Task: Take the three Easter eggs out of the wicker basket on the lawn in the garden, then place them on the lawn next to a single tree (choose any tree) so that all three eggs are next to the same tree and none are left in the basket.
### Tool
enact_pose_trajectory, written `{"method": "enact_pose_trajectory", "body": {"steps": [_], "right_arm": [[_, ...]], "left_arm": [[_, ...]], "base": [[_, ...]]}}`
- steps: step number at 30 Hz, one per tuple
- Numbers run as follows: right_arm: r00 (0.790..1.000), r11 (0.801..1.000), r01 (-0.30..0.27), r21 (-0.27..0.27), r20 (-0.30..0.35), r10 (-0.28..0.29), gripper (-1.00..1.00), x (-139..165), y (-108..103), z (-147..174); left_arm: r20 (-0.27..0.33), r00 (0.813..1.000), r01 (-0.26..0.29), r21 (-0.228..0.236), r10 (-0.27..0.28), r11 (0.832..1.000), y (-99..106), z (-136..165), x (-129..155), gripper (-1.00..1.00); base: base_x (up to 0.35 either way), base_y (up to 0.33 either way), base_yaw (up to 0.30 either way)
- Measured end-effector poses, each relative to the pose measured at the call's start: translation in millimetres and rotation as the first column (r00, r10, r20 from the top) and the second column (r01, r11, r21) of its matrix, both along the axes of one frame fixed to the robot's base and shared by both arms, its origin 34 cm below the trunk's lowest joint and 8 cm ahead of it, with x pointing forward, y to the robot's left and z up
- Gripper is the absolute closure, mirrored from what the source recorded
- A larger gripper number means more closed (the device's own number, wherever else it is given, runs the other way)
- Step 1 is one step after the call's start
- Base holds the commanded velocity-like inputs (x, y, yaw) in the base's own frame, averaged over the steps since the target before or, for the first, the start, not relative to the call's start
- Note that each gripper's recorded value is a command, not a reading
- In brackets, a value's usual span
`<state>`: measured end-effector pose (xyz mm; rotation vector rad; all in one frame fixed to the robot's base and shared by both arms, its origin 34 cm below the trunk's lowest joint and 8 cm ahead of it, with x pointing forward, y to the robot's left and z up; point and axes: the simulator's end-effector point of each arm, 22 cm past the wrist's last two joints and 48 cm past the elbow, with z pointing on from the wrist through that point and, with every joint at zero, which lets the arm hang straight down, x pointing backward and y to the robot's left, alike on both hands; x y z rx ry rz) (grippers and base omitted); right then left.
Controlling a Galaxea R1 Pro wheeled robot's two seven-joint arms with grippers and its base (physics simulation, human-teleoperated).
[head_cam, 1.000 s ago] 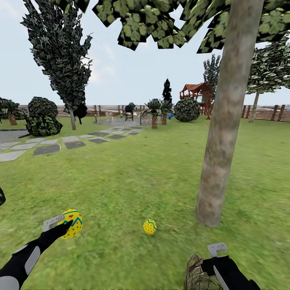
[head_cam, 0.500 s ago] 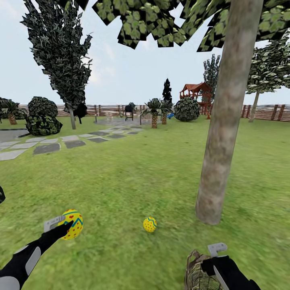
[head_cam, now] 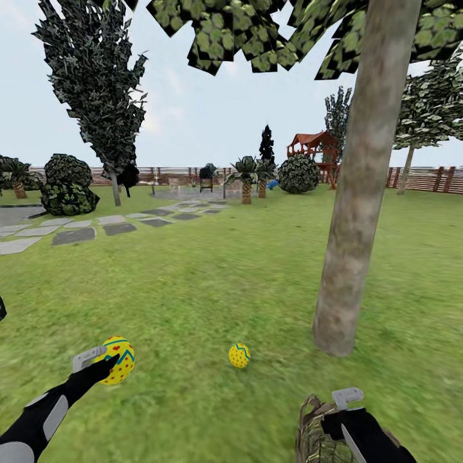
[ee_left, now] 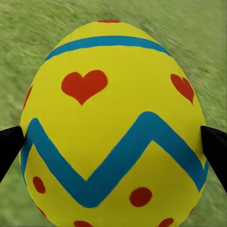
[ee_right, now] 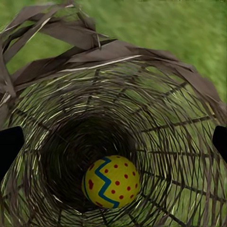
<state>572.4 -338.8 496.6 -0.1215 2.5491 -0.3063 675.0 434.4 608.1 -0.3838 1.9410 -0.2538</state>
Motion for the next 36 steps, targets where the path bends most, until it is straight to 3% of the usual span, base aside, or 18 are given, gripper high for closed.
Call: {"method": "enact_pose_trajectory", "body": {"steps": [5, 9, 14, 36], "right_arm": [[1.0, 1.0, 0.0, 0.0, 0.001, 0.0, -1.0, -1.6, 0.1, -10.2], [1.0, 1.0, 0.0, 0.0, 0.001, 0.0, -1.0, -3.3, 0.1, -18.9], [1.0, 1.0, 0.0, 0.0, 0.003, 0.0, -1.0, -5.1, 0.2, -29.0], [1.0, 1.0, 0.002, -0.001, 0.007, -0.002, -1.0, -15.0, -1.8, -75.5]], "left_arm": [[0.0, 1.0, 0.002, -0.005, -0.002, 1.0, -3.2, -11.6, -1.7, 1.0], [0.047, 0.999, -0.009, 0.016, 0.008, 1.0, -0.5, -11.1, 0.6, 1.0], [0.054, 0.999, -0.008, 0.022, 0.007, 1.0, -0.7, -20.4, -1.0, 1.0], [0.009, 1.0, -0.005, 0.0, 0.005, 1.0, -7.7, -89.0, -20.4, 1.0]], "base": [[0.245, 0.0, 0.0], [0.023, 0.0, 0.0], [0.001, 0.0, 0.0], [0.0, 0.0, 0.0]]}}
